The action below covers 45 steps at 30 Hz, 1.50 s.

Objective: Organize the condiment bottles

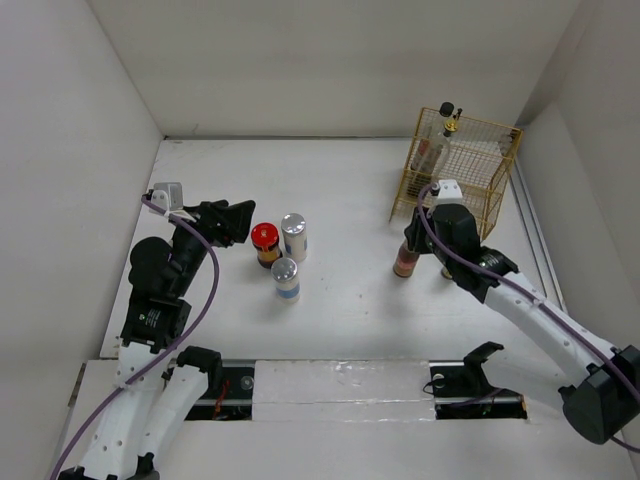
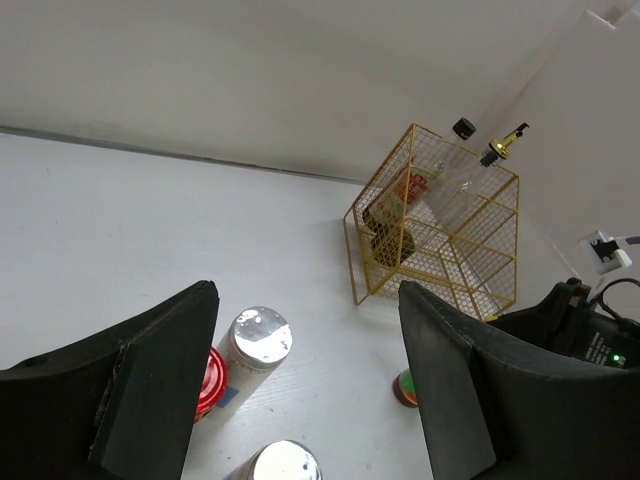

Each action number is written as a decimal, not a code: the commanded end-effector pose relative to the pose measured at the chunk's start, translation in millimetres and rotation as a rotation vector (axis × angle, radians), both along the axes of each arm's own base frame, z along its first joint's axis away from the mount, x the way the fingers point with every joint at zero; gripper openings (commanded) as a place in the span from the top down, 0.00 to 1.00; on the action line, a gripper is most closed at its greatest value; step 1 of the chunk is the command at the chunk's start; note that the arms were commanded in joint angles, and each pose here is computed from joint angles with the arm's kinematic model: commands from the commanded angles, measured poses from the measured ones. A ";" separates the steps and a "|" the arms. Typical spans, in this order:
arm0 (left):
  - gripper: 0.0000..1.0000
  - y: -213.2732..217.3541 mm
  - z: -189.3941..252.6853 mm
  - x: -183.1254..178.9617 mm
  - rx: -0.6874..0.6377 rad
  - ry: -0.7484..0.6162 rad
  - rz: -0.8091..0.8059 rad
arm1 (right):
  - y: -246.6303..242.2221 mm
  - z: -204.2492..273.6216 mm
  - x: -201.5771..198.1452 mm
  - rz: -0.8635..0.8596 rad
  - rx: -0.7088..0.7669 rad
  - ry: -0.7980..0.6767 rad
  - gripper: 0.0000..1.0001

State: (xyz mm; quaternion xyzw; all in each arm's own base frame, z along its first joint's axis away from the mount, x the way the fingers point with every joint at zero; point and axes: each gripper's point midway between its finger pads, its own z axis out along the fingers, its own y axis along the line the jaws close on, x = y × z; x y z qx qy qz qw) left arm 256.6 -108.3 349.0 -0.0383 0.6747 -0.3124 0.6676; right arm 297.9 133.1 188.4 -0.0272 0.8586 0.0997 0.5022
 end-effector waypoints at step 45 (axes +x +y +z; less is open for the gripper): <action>0.31 -2.4 11.9 -1.1 0.000 -0.048 -0.013 | -160.4 332.0 201.1 -0.288 0.087 -0.744 0.95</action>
